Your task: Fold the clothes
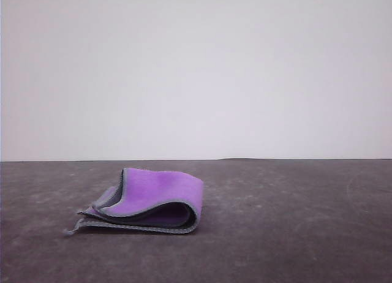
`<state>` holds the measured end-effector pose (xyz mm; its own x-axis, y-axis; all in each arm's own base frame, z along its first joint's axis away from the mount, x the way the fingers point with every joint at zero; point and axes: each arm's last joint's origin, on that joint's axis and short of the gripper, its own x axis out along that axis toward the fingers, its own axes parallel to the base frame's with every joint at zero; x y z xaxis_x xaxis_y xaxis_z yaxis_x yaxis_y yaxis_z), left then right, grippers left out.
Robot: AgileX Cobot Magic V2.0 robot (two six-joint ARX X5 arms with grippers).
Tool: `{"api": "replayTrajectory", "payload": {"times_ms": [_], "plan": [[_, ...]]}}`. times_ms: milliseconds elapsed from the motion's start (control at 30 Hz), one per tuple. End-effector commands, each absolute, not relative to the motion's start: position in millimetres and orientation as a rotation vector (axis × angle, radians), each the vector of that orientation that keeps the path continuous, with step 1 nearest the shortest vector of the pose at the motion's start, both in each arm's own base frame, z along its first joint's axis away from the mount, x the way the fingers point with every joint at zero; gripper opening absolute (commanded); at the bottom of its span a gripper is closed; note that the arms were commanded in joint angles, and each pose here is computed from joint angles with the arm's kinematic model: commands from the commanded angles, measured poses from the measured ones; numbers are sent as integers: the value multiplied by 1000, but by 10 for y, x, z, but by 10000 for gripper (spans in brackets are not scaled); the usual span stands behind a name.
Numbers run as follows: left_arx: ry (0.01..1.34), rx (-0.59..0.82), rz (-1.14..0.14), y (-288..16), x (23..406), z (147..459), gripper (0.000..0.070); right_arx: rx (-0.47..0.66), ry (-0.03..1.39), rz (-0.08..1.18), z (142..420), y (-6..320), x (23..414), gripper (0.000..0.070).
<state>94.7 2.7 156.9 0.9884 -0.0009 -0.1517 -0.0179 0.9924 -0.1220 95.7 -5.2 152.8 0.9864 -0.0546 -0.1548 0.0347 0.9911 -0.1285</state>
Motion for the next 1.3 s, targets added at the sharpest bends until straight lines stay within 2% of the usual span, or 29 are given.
{"api": "replayTrajectory", "payload": {"times_ms": [0, 1267], "plan": [[176, -125, 15, 31, 955, 1497, 16, -127, 149, -46, 1525, -53, 960, 10], [176, -125, 15, 31, 955, 1497, 16, -127, 149, -46, 1525, -53, 960, 10]]}}
